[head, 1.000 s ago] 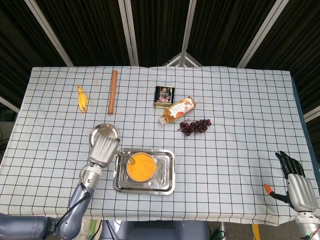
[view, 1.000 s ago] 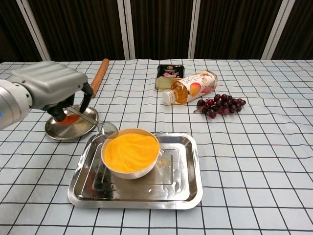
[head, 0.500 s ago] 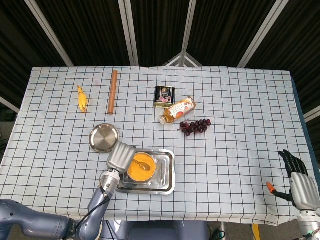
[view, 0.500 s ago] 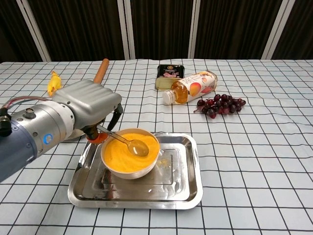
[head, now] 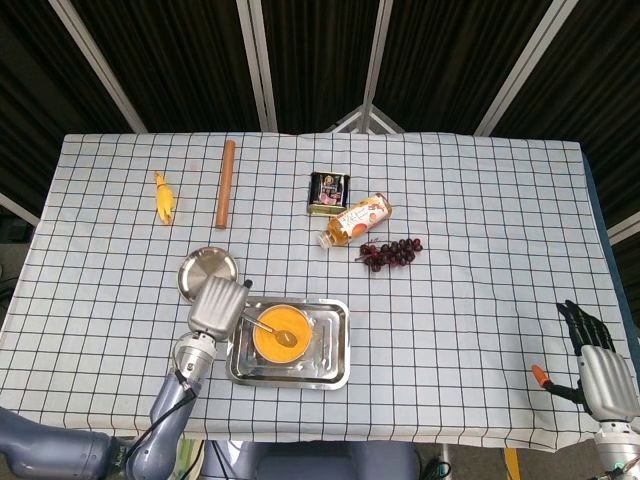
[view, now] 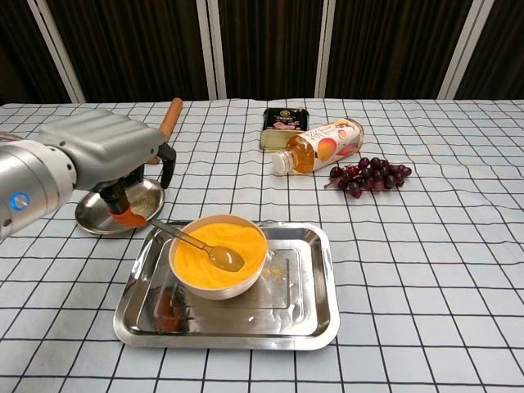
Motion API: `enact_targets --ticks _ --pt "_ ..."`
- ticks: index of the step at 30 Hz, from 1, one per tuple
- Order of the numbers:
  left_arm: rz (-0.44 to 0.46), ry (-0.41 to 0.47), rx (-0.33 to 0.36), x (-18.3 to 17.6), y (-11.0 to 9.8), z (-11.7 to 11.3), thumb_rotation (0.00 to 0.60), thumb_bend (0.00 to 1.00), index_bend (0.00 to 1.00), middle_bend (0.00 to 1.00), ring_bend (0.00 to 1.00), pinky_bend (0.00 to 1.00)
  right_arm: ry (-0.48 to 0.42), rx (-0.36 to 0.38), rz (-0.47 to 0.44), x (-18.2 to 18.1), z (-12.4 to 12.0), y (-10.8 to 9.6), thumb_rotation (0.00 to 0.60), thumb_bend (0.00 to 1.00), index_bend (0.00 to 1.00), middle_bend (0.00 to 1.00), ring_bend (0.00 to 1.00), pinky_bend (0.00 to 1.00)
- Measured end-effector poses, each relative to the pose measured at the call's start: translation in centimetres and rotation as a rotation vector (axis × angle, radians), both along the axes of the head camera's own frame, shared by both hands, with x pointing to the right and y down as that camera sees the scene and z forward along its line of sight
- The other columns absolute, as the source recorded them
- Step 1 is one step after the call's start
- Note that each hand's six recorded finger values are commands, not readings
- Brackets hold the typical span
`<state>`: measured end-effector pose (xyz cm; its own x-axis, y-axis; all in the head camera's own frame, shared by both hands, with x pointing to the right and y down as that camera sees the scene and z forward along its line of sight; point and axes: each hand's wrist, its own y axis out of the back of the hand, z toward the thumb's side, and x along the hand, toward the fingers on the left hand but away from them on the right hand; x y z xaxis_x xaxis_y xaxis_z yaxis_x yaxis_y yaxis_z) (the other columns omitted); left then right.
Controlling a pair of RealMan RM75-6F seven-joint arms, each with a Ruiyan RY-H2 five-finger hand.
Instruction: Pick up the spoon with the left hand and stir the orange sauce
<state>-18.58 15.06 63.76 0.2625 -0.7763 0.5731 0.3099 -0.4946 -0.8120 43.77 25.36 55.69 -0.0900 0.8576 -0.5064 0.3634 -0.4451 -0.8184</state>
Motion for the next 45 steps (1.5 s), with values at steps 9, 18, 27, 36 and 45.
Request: enact_targets --ticks 9,18,27,36,45 --pt "-0.044 0.003 0.019 -2.9 -1.4 -1.5 0.600 0.30 0.42 0.92 0.95 0.97 0.001 -0.005 -0.001 -0.1 0.1 0.1 0.600 0.32 0.00 0.00 0.00 0.00" --pt "-0.025 0.010 0.000 -2.9 -0.9 -1.1 0.600 0.30 0.49 0.93 0.95 0.97 0.001 -0.006 -0.002 -0.2 0.1 0.1 0.600 0.32 0.00 0.00 0.00 0.00" --pt "0.027 0.005 -0.004 -1.5 0.7 0.7 0.600 0.30 0.50 0.93 0.96 0.97 0.000 -0.005 -0.001 -0.1 0.1 0.1 0.600 0.32 0.00 0.00 0.00 0.00" --pt "0.055 0.018 0.010 0.0 1.5 1.8 0.600 0.31 0.51 0.93 0.96 0.97 -0.002 -0.003 -0.001 -0.1 0.1 0.0 0.600 0.32 0.00 0.00 0.00 0.00" --pt "0.063 0.021 0.018 0.5 1.7 2.4 0.600 0.31 0.53 0.94 0.96 0.97 -0.004 -0.004 -0.002 -0.1 0.0 0.0 0.600 0.32 0.00 0.00 0.00 0.00"
